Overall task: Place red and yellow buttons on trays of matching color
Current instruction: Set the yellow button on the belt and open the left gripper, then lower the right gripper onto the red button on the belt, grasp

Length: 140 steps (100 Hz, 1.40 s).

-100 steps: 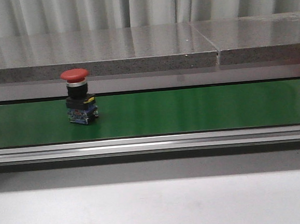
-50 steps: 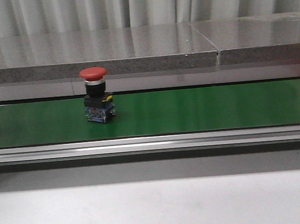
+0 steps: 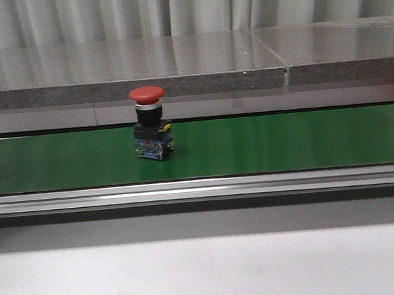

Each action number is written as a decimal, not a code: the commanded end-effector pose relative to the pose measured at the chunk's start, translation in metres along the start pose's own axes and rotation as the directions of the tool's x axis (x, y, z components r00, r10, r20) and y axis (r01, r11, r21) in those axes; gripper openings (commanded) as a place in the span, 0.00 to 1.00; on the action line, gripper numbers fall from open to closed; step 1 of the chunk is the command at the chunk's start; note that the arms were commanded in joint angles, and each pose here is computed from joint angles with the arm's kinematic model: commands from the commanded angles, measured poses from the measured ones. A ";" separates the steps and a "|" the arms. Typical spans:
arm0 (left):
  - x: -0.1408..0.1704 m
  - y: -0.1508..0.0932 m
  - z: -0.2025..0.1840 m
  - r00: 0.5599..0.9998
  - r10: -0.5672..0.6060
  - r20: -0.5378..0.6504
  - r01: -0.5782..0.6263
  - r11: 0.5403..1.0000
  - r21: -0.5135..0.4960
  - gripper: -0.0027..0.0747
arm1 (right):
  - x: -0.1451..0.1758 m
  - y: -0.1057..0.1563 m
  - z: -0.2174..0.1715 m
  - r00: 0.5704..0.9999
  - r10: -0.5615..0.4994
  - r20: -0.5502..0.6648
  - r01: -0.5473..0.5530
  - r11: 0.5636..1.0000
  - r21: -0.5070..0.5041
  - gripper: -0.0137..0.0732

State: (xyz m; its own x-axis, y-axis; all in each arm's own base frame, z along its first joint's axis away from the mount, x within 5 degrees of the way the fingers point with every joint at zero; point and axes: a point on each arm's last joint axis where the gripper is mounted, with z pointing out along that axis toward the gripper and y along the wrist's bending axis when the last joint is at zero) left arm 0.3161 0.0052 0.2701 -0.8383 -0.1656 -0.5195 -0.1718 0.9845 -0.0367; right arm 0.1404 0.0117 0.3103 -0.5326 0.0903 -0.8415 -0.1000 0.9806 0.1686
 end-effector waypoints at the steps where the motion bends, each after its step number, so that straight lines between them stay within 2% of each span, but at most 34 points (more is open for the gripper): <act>1: -0.013 -0.003 -0.029 0.989 0.007 0.145 -0.011 0.999 0.032 0.84 | -0.012 0.001 -0.005 0.997 -0.008 0.082 0.008 1.000 0.006 0.08; 20: -0.013 -0.001 -0.064 0.969 0.003 0.246 -0.015 0.999 0.048 0.84 | -0.012 0.001 -0.005 0.997 -0.008 0.082 0.008 1.000 0.006 0.08; 42: -0.007 0.003 -0.114 0.926 -0.009 0.377 -0.019 0.997 0.070 0.84 | -0.012 0.001 -0.005 0.997 -0.008 0.082 0.008 1.000 0.006 0.08; 58: 0.005 -0.005 -0.143 0.893 0.035 0.449 -0.087 0.992 0.095 0.84 | -0.012 0.001 -0.005 0.997 -0.008 0.082 0.008 1.000 0.006 0.08; 83: 0.048 -0.017 -0.157 0.855 0.083 0.512 -0.188 0.969 0.157 0.84 | -0.012 0.001 -0.005 0.997 -0.008 0.082 0.008 1.000 0.006 0.08; 113: 0.111 0.001 -0.151 0.841 0.077 0.535 -0.195 0.966 0.168 0.83 | -0.012 0.001 -0.005 0.997 -0.008 0.082 0.008 1.000 0.006 0.08; 125: 0.133 0.008 -0.152 0.822 0.059 0.566 -0.192 0.965 0.177 0.75 | -0.012 0.001 -0.005 0.997 -0.008 0.082 0.008 1.000 0.006 0.08; 132: 0.143 0.012 -0.154 0.810 0.053 0.584 -0.193 0.965 0.180 0.64 | -0.012 0.001 -0.005 0.997 -0.008 0.082 0.008 1.000 0.006 0.08; 140: 0.152 0.015 -0.156 0.795 0.044 0.605 -0.193 0.964 0.183 0.45 | -0.012 0.001 -0.005 0.997 -0.008 0.082 0.008 1.000 0.006 0.08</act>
State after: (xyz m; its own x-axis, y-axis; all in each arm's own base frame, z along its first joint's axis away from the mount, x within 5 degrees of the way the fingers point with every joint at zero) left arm 0.1108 -0.0137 0.3114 -0.4737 -0.0289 -0.8802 0.0693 0.9951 -0.0700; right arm 0.1404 0.0117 0.3103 -0.5326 0.0903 -0.8415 -0.1000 0.9806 0.1686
